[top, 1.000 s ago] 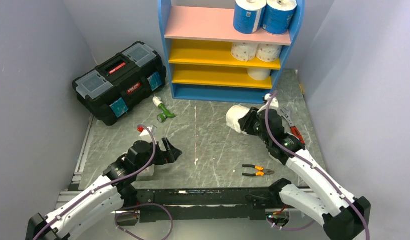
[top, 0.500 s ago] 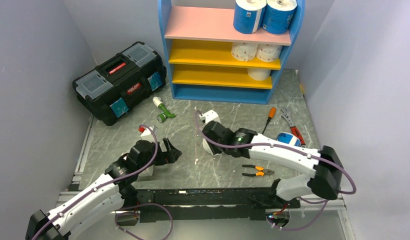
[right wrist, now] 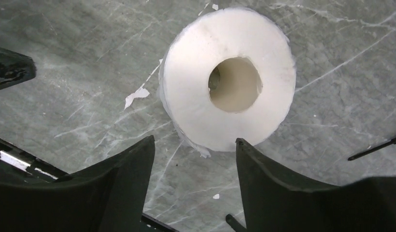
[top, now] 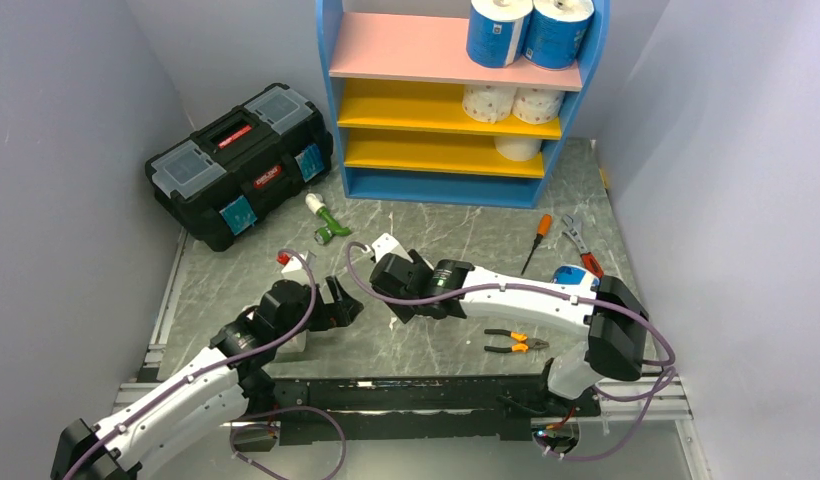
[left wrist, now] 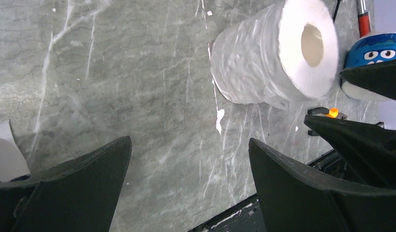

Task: Place and organize the paper towels onto the shelf
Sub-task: Adjust the paper towel at the center of the board.

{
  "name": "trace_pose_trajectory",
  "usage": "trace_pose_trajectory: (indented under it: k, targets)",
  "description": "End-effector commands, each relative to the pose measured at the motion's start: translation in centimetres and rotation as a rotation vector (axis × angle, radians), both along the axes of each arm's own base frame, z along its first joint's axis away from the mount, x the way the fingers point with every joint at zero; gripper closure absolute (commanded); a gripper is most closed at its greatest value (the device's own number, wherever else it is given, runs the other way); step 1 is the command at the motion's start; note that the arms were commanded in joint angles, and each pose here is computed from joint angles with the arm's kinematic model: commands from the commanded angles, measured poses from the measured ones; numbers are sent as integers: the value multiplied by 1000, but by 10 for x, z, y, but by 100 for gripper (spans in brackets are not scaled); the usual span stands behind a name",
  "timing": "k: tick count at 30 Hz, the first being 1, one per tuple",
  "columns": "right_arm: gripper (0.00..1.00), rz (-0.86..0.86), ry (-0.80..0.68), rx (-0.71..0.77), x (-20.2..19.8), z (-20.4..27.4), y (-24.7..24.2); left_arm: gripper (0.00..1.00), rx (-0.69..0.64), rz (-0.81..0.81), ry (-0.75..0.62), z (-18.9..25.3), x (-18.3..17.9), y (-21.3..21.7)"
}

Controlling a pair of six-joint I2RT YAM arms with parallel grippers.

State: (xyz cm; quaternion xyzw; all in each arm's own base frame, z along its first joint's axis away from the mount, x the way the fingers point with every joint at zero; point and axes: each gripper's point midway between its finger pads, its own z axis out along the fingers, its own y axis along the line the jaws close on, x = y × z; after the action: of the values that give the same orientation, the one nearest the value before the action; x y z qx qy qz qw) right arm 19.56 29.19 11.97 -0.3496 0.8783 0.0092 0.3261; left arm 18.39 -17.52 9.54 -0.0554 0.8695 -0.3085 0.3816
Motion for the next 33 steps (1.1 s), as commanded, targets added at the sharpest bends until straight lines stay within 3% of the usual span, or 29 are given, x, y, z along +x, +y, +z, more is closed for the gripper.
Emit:
trace_pose_trajectory:
  k: [1, 5, 8, 11, 14, 17, 33]
  targets:
    - [33, 8, -35, 33, 4, 22, 8, 2, 7, 5, -27, 11, 6, -1]
    - [27, -25, -62, 66, 7, 37, 5, 2, 6, 5, -30, 13, 6, -1]
    - [25, -138, -157, 174, 20, 66, -9, 1, 14, 9, -41, 18, 9, 0]
    - [24, -340, -221, 369, 41, 92, -45, 1, 16, 13, -59, 26, 12, -1]
    - [23, -529, -158, 632, 63, 92, -87, 1, 6, 3, -82, 38, 16, -5]
    - [23, -594, -95, 857, 71, 87, -111, 1, 3, -16, -91, 47, 19, -10]
    - [24, -489, 171, 968, 75, 46, -56, 1, -2, -36, -27, 29, 17, -18]
